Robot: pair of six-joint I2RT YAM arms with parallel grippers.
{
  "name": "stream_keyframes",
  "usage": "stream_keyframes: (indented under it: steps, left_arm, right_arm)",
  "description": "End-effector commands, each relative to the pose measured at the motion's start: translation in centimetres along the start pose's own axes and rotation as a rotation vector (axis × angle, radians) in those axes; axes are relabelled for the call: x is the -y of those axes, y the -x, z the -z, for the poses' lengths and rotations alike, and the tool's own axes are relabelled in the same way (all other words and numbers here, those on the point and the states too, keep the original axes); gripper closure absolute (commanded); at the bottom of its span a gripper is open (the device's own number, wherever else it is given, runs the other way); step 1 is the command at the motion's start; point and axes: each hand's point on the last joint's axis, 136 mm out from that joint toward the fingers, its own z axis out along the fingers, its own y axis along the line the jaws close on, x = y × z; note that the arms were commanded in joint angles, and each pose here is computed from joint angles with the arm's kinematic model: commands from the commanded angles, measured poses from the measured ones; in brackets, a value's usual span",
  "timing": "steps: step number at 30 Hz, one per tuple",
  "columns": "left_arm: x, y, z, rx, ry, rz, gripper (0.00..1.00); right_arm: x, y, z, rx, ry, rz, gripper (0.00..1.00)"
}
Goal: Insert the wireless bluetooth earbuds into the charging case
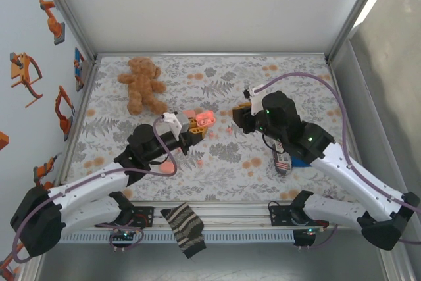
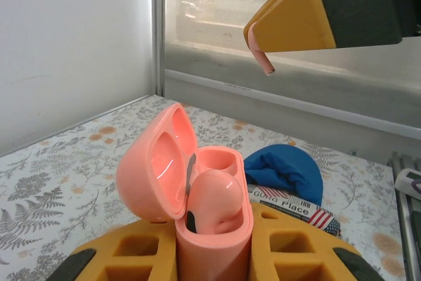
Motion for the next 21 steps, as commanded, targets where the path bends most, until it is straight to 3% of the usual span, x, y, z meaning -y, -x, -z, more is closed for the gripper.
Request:
stream_keyframes:
  steps: [1,21]
  left_arm:
    - [0.2,2.9,-0.7,0.088,-0.002,0.016,1.00]
    - [0.7,4.0,-1.8,0.113,-0.002,0.069,1.00]
  right_arm:
    - [-2.2,3.2,0.9,0.118,0.076,0.029,0.76]
    - [-4.4,2.4,-2.2,0.098,0.095,0.088,0.76]
